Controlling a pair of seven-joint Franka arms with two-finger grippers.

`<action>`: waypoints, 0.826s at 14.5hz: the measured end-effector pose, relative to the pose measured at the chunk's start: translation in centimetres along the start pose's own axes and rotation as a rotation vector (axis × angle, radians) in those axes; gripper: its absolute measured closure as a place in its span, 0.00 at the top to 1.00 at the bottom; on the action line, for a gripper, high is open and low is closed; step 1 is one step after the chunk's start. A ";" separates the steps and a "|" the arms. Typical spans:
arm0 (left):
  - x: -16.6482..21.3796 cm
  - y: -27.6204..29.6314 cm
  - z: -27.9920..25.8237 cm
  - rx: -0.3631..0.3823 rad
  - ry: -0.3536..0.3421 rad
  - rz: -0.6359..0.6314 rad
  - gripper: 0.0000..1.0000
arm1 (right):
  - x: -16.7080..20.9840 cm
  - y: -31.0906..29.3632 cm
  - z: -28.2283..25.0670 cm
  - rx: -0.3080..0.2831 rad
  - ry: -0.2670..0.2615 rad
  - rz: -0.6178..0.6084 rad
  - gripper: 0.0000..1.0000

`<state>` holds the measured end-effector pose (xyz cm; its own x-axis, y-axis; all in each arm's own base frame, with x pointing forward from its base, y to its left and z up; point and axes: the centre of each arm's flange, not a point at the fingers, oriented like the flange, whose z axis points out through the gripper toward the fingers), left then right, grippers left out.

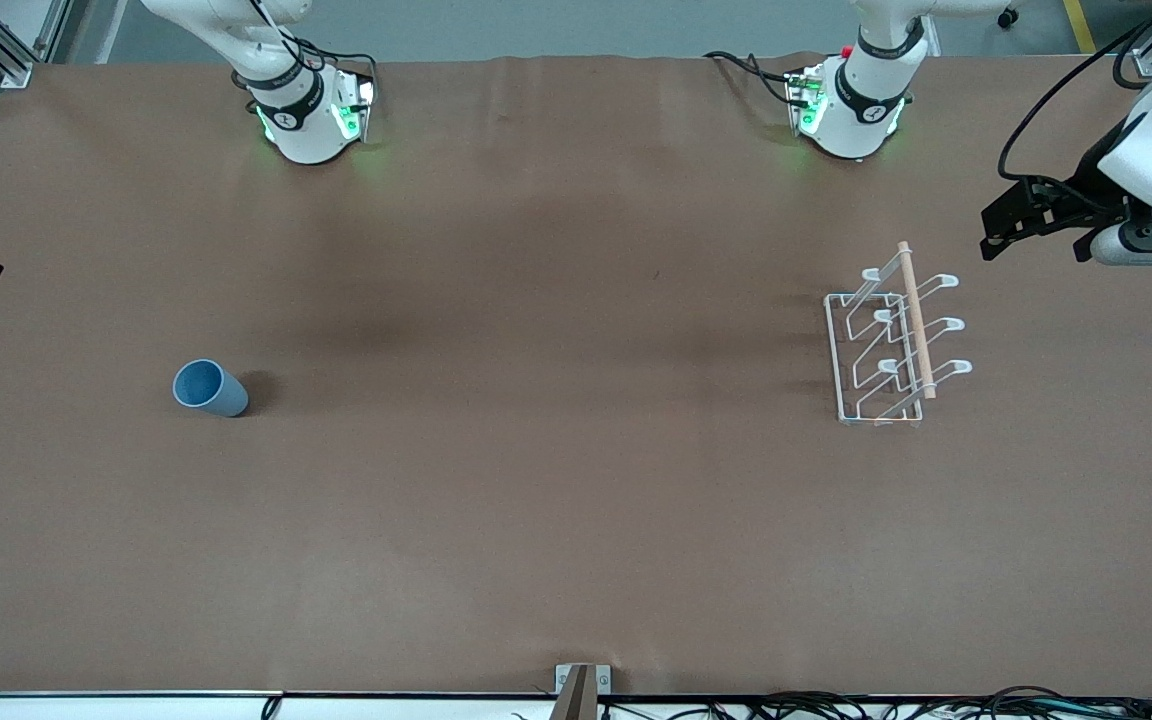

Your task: Hang cup on cup holder

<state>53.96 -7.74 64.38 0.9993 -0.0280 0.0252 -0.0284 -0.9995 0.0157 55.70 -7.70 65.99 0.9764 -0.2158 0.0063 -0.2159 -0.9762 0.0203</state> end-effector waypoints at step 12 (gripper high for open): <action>0.0 0.1 0.0 0.000 0.001 0.002 1.00 | 0.4 -0.1 4.1 -0.004 -0.057 -0.018 1.00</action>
<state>53.95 -7.85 64.40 0.9992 -0.0300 0.0258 -0.0304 -0.9994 0.0157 56.17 -7.78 61.87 0.9787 -0.1988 -0.0510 -0.1977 -0.9800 0.0243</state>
